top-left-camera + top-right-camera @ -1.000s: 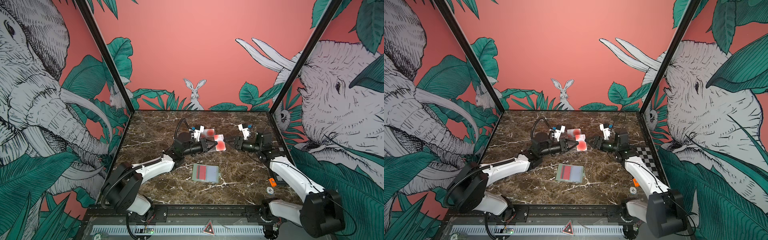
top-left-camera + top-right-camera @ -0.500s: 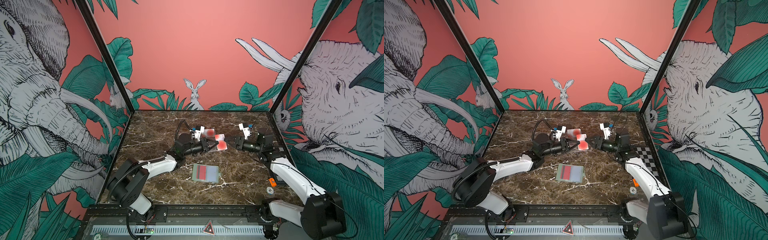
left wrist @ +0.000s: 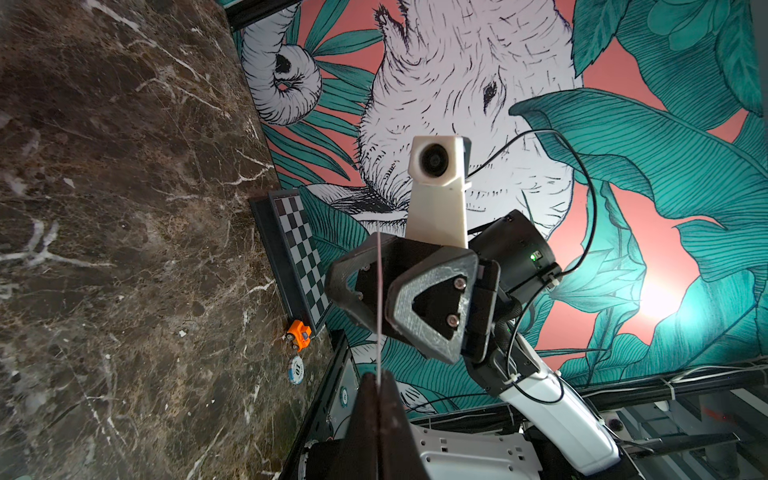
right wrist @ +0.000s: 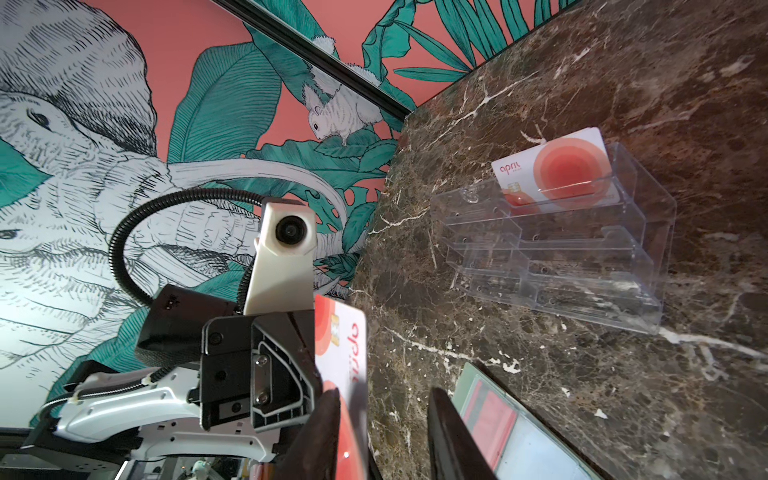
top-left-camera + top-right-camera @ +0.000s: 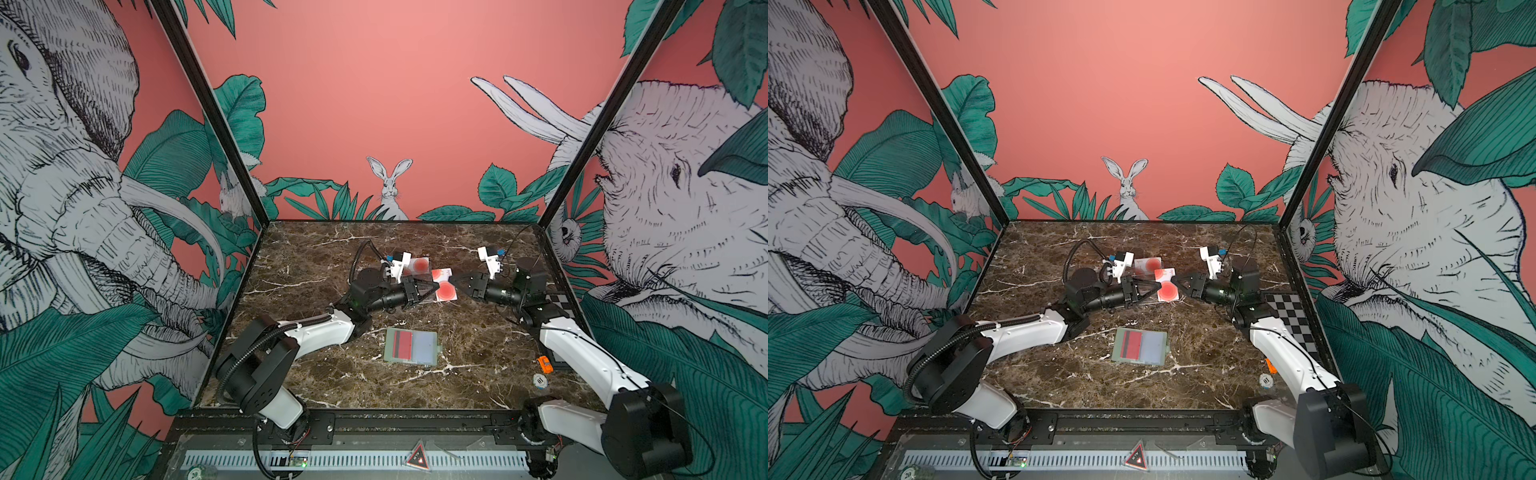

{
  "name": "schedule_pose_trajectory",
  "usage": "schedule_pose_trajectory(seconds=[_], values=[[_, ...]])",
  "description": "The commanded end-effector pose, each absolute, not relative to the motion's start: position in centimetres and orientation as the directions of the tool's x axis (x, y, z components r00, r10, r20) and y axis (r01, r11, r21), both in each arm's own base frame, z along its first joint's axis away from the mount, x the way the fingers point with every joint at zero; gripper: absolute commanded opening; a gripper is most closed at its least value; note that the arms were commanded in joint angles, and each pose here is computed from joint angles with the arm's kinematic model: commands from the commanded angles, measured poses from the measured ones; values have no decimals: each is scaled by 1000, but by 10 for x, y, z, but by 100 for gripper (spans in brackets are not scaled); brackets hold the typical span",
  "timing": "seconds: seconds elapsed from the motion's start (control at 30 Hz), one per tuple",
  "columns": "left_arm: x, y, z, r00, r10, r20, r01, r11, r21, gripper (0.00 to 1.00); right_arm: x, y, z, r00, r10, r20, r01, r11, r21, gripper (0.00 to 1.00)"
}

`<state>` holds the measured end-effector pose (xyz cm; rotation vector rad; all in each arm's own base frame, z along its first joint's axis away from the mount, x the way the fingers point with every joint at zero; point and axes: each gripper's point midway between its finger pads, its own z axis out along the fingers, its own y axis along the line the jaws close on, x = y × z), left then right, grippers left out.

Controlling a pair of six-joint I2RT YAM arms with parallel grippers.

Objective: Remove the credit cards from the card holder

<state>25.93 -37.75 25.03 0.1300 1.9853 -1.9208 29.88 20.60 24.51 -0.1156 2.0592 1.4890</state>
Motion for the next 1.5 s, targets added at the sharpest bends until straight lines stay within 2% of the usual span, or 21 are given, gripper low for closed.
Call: schedule_pose_trajectory(seconds=[0.0, 0.2, 0.27, 0.33, 0.47, 0.5, 0.6, 0.73, 0.87, 0.93, 1.03, 1.17, 1.3, 1.47], values=[[254, -380, 252, -927, -177, -330, 330, 34, -944, 0, 294, 210, 257, -801, 253, -543, -453, 336, 825, 29], [256, -382, 248, -932, -176, -316, 318, 16, -948, 0, 291, 214, 256, -813, 236, -532, -452, 321, 832, 3], [256, -382, 247, -931, -178, -318, 321, 17, -947, 0, 289, 214, 256, -813, 228, -536, -457, 321, 829, 0], [258, -380, 245, -926, -193, -326, 326, 34, -945, 10, 286, 213, 258, -808, 222, -545, -464, 330, 822, 0], [259, -375, 249, -911, -199, -360, 357, 52, -933, 47, 282, 209, 259, -794, 204, -572, -479, 369, 796, 0], [258, -373, 249, -909, -197, -368, 363, 62, -930, 53, 281, 209, 260, -791, 198, -579, -485, 373, 791, 0], [256, -366, 253, -886, -191, -423, 408, 112, -906, 67, 277, 208, 263, -781, 184, -597, -503, 383, 775, 0], [261, -347, 254, -833, -227, -504, 452, 246, -857, 78, 275, 207, 262, -775, 169, -609, -512, 396, 762, 0], [261, -325, 260, -768, -243, -592, 491, 370, -789, 84, 272, 206, 265, -765, 143, -628, -533, 408, 741, 0], [261, -309, 260, -727, -262, -635, 499, 433, -750, 91, 270, 207, 270, -755, 134, -641, -550, 401, 732, 0], [258, -291, 267, -652, -292, -700, 534, 478, -697, 96, 268, 208, 278, -740, 142, -658, -571, 385, 725, 0], [252, -270, 281, -558, -272, -784, 579, 549, -602, 97, 265, 204, 277, -720, 128, -682, -585, 416, 696, 0], [242, -253, 301, -448, -265, -854, 637, 576, -513, 99, 262, 202, 274, -711, 112, -694, -593, 435, 678, 0], [234, -237, 307, -373, -215, -902, 653, 630, -420, 99, 259, 200, 271, -701, 108, -705, -599, 446, 665, 0]])
